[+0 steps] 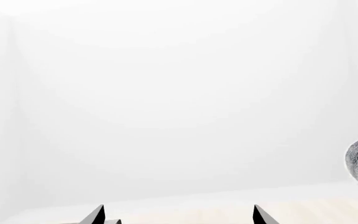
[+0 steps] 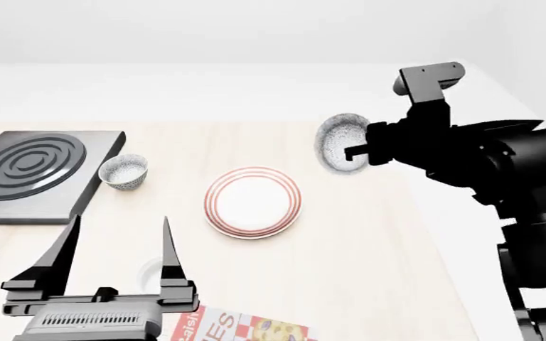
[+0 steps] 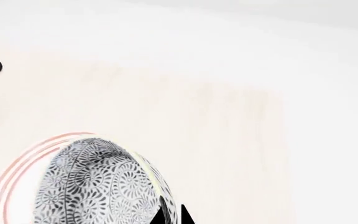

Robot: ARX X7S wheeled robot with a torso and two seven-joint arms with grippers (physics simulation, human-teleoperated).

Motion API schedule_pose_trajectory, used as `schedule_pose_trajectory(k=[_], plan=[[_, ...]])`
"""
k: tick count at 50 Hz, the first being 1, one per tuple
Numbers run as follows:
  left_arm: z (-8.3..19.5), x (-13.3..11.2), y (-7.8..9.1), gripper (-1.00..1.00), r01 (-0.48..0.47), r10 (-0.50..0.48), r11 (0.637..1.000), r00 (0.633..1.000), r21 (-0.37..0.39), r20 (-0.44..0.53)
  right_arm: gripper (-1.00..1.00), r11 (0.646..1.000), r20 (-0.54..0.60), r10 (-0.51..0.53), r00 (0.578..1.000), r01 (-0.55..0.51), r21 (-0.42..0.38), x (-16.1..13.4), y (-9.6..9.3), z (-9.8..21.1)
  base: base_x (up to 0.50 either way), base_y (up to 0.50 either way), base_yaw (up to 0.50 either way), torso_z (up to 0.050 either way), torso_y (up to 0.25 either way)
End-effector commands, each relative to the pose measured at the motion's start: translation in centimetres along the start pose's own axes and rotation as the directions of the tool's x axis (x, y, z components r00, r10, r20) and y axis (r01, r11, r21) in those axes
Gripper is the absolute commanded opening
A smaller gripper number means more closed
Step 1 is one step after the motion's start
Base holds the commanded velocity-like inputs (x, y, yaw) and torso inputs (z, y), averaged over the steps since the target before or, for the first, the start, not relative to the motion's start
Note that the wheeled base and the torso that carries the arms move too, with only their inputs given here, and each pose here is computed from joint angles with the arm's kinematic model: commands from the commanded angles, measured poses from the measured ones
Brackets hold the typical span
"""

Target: Pick the akita bowl next to the cookies box and place it on the plate.

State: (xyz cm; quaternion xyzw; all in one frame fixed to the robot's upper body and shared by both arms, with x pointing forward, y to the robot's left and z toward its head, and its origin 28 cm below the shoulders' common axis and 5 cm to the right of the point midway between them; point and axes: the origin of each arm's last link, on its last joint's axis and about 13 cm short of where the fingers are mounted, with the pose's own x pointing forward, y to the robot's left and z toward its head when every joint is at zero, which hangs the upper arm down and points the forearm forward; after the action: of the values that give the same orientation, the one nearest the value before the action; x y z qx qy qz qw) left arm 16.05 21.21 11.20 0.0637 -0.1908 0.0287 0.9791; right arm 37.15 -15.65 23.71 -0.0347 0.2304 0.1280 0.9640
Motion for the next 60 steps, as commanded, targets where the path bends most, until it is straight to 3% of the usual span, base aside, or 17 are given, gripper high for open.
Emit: schedule_pose_trajectory(k=[1,7,19,45,60], plan=[[0.0,0.0,0.0,1.00,0.000,0.000,1.000,1.000,-0.001,0.000,-1.00,1.000,0.054,0.015,0.998,-0.014,-0.006,3.8,2.6,2.7,0.00,0.00,0.00,0.000,0.000],[0.1,0.0,0.0,1.00,0.004,-0.004,1.000,1.000,-0.006,0.001,-1.00,1.000,0.059,0.025,0.998,-0.025,-0.001,5.8,4.3,3.6,0.00,0.00,0.00,0.000,0.000],[0.3,-0.2,-0.1,1.00,0.012,-0.012,1.000,1.000,-0.013,0.003,-1.00,0.996,0.051,0.024,0.998,-0.029,0.087,7.5,6.9,1.3,0.00,0.00,0.00,0.000,0.000],[0.3,0.0,0.1,1.00,0.006,-0.006,1.000,1.000,-0.022,0.000,-1.00,0.977,0.007,0.130,0.991,-0.130,0.167,8.6,10.3,-1.5,0.00,0.00,0.00,0.000,0.000],[0.3,-0.1,0.0,1.00,0.007,-0.006,0.999,1.000,-0.045,0.017,-1.00,0.966,-0.020,0.149,0.989,-0.141,0.217,9.1,11.0,-3.6,0.00,0.00,0.00,0.000,0.001]])
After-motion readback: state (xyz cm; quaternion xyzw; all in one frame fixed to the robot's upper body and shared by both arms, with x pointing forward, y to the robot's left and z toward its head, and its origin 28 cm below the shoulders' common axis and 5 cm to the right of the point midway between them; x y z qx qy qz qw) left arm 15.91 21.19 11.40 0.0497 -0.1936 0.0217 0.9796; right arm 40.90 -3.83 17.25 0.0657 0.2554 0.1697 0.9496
